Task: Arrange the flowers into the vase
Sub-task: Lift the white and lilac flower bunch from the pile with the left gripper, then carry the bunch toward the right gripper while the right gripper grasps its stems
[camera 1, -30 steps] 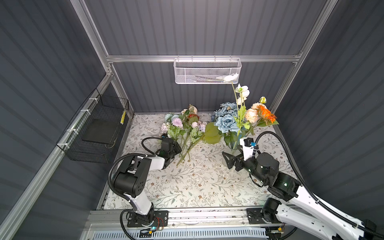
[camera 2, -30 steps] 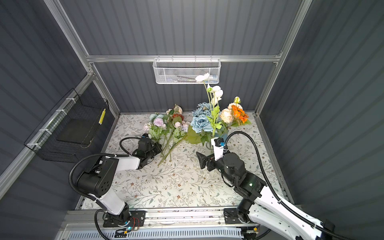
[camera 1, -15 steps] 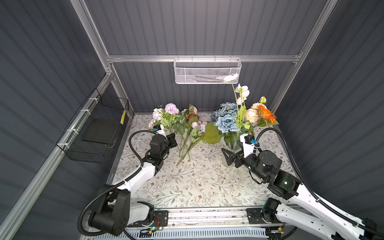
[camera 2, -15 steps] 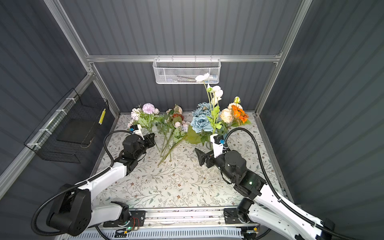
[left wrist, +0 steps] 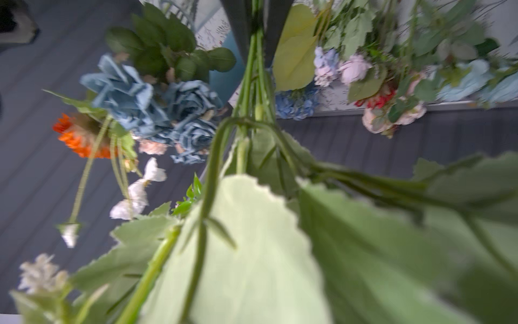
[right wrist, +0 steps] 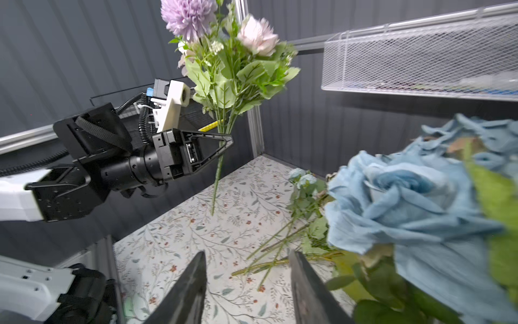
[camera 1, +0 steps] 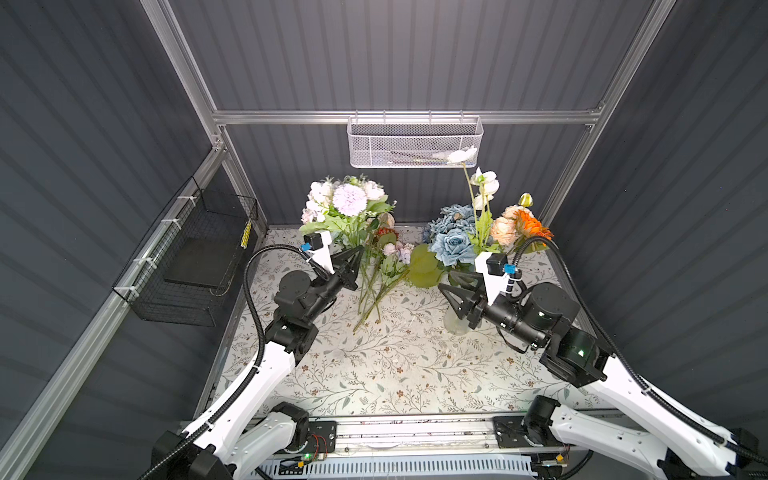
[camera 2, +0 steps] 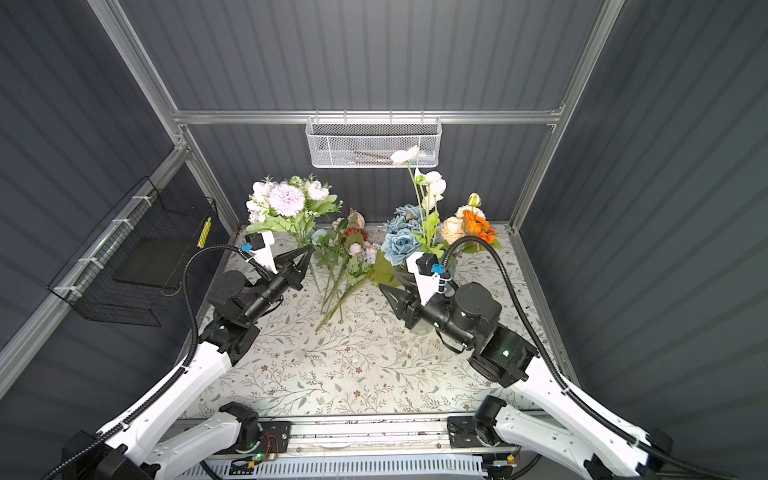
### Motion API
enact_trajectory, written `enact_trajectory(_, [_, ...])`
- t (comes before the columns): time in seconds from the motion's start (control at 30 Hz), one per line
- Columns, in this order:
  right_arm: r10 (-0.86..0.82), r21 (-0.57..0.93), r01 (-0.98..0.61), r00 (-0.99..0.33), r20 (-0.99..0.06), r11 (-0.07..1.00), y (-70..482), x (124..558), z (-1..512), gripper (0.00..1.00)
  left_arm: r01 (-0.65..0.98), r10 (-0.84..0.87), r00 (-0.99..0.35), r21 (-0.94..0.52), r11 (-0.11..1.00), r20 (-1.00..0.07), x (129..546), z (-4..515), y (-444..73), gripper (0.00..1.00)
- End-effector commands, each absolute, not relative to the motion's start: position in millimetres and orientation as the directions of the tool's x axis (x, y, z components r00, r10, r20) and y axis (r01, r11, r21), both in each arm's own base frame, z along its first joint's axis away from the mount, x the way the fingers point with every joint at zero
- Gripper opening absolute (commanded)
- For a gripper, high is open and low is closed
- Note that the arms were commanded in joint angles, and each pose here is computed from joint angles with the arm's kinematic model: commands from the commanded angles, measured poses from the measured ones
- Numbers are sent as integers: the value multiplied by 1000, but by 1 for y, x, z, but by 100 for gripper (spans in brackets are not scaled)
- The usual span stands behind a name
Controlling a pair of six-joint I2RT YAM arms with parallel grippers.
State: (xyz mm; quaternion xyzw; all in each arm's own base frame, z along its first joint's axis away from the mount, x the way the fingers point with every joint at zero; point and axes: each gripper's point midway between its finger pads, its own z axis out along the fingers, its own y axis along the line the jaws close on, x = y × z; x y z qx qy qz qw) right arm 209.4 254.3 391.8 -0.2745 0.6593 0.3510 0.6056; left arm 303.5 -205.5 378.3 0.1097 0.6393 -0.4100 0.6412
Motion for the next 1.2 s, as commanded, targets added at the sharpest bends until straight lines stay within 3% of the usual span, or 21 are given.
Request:
enact_trajectory(0.0, [73,130,-847,-108,-991,516,268,196,408,49,777,-350,-38,-247,579,-936,275,416,-226,0])
enact_trajectory(0.27, [86,183,-869,-161,-983,459,291,201,407,53,848,-367,-81,-257,463,-927,261,418,-252,0])
enact_trajectory(0.43, [165,218,-859,-158,-973,462,295,210,421,70,864,-344,-91,-246,440,-934,250,408,-274,0])
enact_trajectory(0.63, [184,259,-843,-194,-964,471,305,222,420,77,886,-307,-66,-197,420,-950,228,405,-297,0])
enact_trajectory(0.87, [207,285,-808,-205,-957,516,303,234,417,73,894,-279,-31,-151,421,-960,214,402,-313,0])
enact_trajectory(1.17, [211,292,-764,-206,-955,575,295,243,409,53,891,-235,-1,-107,441,-972,207,394,-327,0])
